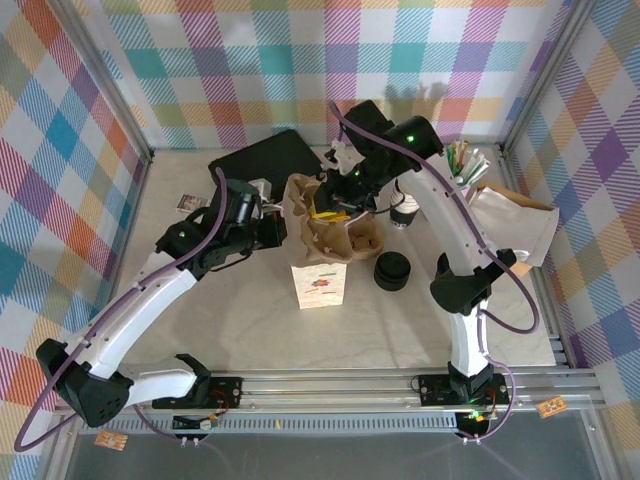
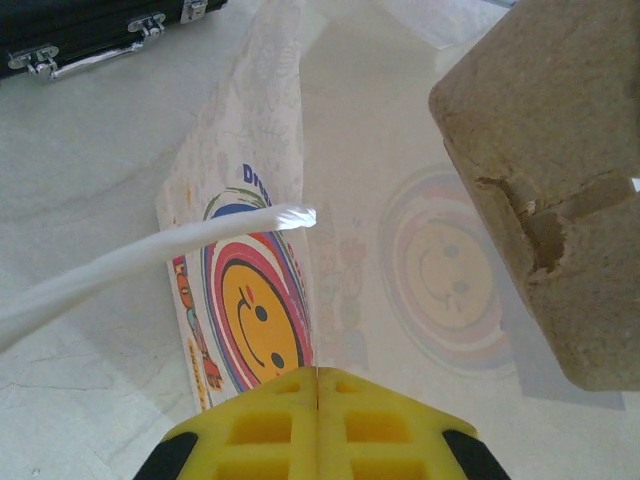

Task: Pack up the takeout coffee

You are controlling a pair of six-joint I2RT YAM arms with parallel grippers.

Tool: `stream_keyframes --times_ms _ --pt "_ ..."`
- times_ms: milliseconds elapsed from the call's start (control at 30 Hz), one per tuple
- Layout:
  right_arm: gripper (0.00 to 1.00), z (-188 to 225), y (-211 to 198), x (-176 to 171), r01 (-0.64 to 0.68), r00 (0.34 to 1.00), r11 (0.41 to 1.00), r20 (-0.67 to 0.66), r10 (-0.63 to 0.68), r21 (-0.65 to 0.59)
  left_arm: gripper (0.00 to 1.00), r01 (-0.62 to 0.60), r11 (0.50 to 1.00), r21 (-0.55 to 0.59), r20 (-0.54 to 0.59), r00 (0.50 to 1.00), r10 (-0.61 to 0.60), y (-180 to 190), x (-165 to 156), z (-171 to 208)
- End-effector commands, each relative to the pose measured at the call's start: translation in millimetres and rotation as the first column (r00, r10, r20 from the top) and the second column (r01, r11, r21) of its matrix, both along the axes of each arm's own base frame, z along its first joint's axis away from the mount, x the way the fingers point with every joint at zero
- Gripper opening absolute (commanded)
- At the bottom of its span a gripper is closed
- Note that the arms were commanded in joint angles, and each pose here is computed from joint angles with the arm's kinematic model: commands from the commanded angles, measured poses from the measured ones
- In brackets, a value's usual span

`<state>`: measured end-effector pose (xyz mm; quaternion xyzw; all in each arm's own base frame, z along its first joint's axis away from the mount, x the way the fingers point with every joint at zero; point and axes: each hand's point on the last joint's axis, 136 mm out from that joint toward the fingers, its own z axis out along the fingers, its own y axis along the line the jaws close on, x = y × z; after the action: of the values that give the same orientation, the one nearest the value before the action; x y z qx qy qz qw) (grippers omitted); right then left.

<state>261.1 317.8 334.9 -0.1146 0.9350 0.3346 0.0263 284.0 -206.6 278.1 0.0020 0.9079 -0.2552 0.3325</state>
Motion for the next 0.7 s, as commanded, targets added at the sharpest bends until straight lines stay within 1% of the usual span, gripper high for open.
stream_keyframes --times_ms 0,233,367,533,667 --pt "0.20 -9 -7 -11 0.004 0.995 0.999 -0.098 -0.008 -0.044 0.00 0.034 0.999 -0.014 0.049 0.998 -0.033 -6 4 16" --pt "0.20 -20 -6 -7 0.002 0.992 0.998 -0.123 -0.010 -0.069 0.00 0.048 0.999 0.010 0.063 0.997 -0.049 -5 3 19" --pt "0.20 -26 -8 -6 0.006 0.990 0.996 -0.136 -0.019 -0.093 0.00 0.050 0.999 0.003 0.076 0.996 -0.050 -4 3 21" --pt "0.20 -39 -15 2 0.032 0.992 0.986 -0.115 -0.051 -0.165 0.00 0.062 0.998 0.003 0.082 0.995 -0.062 -6 2 21" --pt "0.20 -43 -15 9 0.047 0.993 0.982 -0.098 -0.065 -0.181 0.00 0.067 0.998 0.003 0.085 0.994 -0.067 -6 2 22"
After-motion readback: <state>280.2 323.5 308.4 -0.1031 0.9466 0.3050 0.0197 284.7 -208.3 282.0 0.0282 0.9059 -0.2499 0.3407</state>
